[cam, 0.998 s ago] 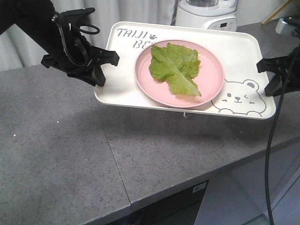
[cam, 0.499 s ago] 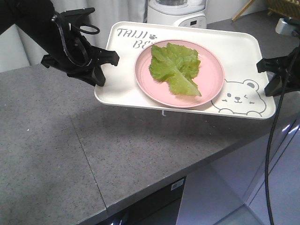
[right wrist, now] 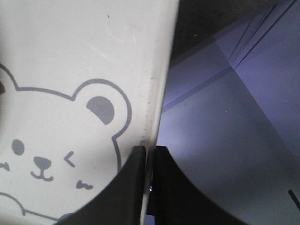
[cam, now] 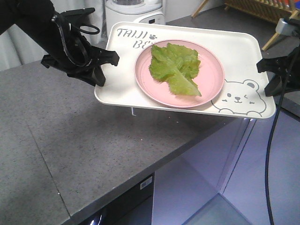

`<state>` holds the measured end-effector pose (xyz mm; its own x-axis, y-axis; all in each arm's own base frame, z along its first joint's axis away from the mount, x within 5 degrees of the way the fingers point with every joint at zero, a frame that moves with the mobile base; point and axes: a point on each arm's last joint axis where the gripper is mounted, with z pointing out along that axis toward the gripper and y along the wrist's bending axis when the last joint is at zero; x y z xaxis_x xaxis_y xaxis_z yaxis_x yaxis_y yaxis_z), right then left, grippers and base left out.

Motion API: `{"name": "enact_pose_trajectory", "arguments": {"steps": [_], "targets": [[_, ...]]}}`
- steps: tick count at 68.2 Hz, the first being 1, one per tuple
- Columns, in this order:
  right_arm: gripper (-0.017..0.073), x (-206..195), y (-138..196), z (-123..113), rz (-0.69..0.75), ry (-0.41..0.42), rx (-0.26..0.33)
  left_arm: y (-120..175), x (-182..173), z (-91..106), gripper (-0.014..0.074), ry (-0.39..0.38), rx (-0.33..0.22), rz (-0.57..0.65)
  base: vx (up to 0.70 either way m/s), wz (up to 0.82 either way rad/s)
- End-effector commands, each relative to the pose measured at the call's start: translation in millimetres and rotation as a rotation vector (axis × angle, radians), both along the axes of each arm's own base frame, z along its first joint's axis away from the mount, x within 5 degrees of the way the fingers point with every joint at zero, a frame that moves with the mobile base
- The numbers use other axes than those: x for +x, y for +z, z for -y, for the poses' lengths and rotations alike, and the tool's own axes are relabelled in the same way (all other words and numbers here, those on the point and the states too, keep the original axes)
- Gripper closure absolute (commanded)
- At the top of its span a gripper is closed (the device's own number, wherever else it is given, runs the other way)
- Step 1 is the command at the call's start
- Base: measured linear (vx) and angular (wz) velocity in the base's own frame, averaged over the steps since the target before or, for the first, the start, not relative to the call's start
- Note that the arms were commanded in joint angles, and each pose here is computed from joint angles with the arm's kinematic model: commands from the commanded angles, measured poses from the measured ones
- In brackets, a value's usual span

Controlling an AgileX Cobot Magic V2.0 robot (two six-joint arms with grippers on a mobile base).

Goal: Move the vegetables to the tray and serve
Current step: 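Turn the base away from the counter while holding the tray level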

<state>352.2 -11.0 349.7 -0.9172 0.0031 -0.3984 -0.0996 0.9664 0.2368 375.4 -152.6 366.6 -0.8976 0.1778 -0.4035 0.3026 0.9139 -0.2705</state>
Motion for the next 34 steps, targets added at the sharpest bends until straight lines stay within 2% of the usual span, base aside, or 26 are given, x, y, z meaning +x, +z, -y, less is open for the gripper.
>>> {"name": "enact_pose_trajectory", "arguments": {"steps": [1,34], "targets": [[0.0565,-14.1,30.2,-24.1,0.062,0.068,0.151,36.3,-19.8,21.2,0.0599,-0.071,-0.193,0.082,0.00,-0.31],[0.0565,-14.1,30.2,-24.1,0.062,0.068,0.151,36.3,-19.8,21.2,0.0599,-0.071,-0.193,0.082,-0.01,-0.31]]}}
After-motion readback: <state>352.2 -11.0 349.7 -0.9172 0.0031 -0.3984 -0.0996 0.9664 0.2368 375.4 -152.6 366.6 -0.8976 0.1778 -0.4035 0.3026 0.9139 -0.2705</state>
